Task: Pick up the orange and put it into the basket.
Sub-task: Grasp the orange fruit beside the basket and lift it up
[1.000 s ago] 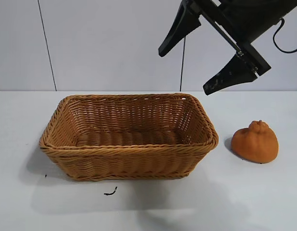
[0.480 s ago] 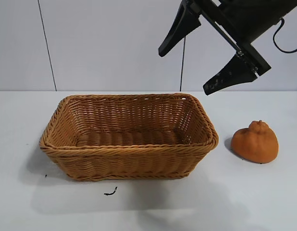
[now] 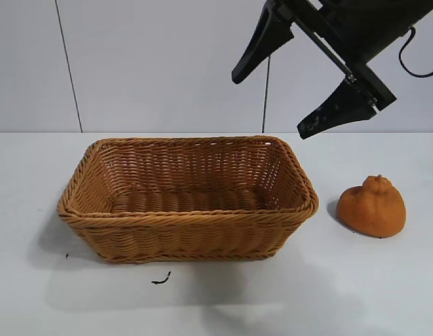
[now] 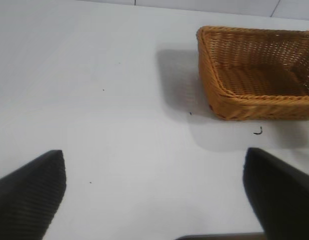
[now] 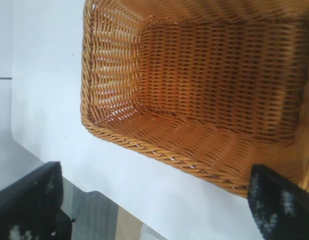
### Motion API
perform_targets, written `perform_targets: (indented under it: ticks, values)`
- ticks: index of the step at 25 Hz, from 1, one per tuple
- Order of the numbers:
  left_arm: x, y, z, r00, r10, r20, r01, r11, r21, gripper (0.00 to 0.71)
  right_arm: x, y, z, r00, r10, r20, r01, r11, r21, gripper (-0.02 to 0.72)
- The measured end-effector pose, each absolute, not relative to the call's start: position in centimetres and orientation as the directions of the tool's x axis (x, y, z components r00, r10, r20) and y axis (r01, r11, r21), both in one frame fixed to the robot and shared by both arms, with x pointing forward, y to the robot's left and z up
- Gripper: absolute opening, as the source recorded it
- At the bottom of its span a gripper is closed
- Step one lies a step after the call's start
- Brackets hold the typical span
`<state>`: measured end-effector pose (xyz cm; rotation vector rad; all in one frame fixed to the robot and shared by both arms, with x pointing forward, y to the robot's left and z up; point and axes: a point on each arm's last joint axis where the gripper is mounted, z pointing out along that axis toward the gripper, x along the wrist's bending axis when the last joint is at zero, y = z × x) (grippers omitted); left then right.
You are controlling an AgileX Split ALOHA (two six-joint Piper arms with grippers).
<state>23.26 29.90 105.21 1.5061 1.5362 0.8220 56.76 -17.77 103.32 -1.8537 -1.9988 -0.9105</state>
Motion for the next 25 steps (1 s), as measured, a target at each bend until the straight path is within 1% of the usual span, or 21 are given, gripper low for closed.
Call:
perform_targets:
  ticks: [4,7,11,12,13,17,22,25]
  values:
    - [23.3,29.9,105.2,0.045,0.993,-0.107,0.462,0.074,0.884,0.690,57.0,-18.2,103.6,-0.152,0.830,0.536,0.962,-0.002,0.275,0.692]
    - [23.3,29.9,105.2,0.045,0.993,-0.106,0.462,0.073,0.884,0.690,57.5,-18.6,104.3,-0.153,0.862,0.483,0.954,0.002,0.299,0.692]
    - [23.3,29.9,105.2,0.045,0.993,-0.106,0.462,0.073,0.884,0.690,58.1,-19.5,105.3,-0.143,0.916,0.374,0.945,0.014,0.327,0.692]
    - [23.3,29.9,105.2,0.045,0.993,-0.106,0.462,0.073,0.884,0.690,58.1,-19.5,105.3,-0.143,0.916,0.374,0.945,0.014,0.327,0.692]
    - [23.3,29.9,105.2,0.045,0.993,-0.106,0.462,0.073,0.884,0.690,58.4,-20.4,105.6,-0.125,0.942,0.311,0.943,0.015,0.333,0.692]
    - [23.3,29.9,105.2,0.045,0.993,-0.106,0.462,0.073,0.884,0.690,58.9,-23.9,105.4,-0.039,0.971,0.234,0.947,-0.040,0.320,0.692]
    - [23.3,29.9,105.2,0.045,0.993,-0.105,0.462,0.073,0.884,0.690,59.4,-28.6,105.4,0.087,0.972,0.218,0.933,-0.156,0.324,0.692]
    - [23.3,29.9,105.2,0.045,0.993,-0.105,0.462,0.073,0.884,0.690,59.6,-30.3,105.3,0.134,0.967,0.215,0.924,-0.200,0.327,0.692]
